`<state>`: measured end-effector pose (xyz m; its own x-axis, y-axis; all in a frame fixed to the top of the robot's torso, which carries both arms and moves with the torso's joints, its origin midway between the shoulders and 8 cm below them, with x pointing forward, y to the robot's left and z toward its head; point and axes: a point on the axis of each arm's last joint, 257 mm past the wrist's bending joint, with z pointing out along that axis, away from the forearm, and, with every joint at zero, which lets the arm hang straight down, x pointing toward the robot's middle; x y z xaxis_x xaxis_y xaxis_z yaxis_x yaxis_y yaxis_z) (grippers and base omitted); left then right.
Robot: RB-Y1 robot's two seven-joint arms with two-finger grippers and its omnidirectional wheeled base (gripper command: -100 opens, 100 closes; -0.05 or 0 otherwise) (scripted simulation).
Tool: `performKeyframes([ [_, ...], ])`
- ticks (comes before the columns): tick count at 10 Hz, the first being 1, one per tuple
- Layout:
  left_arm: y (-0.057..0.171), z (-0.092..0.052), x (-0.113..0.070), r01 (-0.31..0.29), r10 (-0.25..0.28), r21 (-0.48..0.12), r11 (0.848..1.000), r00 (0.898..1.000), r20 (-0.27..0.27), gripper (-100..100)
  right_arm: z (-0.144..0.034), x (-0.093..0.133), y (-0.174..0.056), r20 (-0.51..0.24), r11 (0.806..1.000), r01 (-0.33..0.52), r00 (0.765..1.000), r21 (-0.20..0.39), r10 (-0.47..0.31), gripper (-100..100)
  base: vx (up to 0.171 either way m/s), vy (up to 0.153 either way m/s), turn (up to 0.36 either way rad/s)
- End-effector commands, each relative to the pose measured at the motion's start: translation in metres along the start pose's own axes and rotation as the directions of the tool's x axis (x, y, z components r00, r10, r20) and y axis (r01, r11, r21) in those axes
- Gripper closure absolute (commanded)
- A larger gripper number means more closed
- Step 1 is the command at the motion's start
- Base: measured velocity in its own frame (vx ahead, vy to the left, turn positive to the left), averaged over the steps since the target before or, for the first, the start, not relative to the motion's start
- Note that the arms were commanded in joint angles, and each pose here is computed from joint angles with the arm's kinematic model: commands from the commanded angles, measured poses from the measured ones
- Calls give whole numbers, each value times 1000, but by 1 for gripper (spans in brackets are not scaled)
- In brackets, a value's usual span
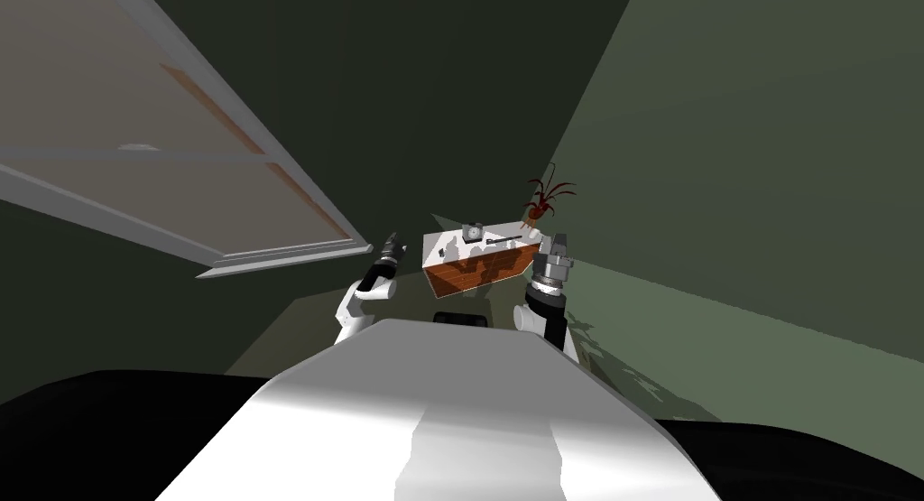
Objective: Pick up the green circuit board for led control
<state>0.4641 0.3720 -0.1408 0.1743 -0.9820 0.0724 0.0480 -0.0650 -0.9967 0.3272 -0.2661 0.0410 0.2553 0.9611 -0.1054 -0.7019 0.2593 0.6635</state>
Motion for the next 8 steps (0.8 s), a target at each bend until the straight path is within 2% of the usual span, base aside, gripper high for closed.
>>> performKeyframes([
  [1,7,0,-1,3,-2,-26,1000,1000,9,-100,0,0,0,0,1000,0,1000,0,0,0,6,-12,12],
  [4,25,8,-14,44,-39,-102,994,998,50,-100,0,0,0,0,1000,0,1000,0,0,0,16,-31,-56],
  [6,34,7,-17,46,-37,-138,989,997,62,-100,0,0,0,0,1000,0,1000,0,0,0,19,-24,-16],
  [7,43,10,-23,71,-57,-169,983,995,83,-100,0,0,0,0,1000,0,1000,0,0,0,23,-24,-63],
  [8,49,8,-25,72,-56,-193,979,994,91,-100,0,0,0,0,1000,0,1000,0,0,0,25,-25,-31],
])
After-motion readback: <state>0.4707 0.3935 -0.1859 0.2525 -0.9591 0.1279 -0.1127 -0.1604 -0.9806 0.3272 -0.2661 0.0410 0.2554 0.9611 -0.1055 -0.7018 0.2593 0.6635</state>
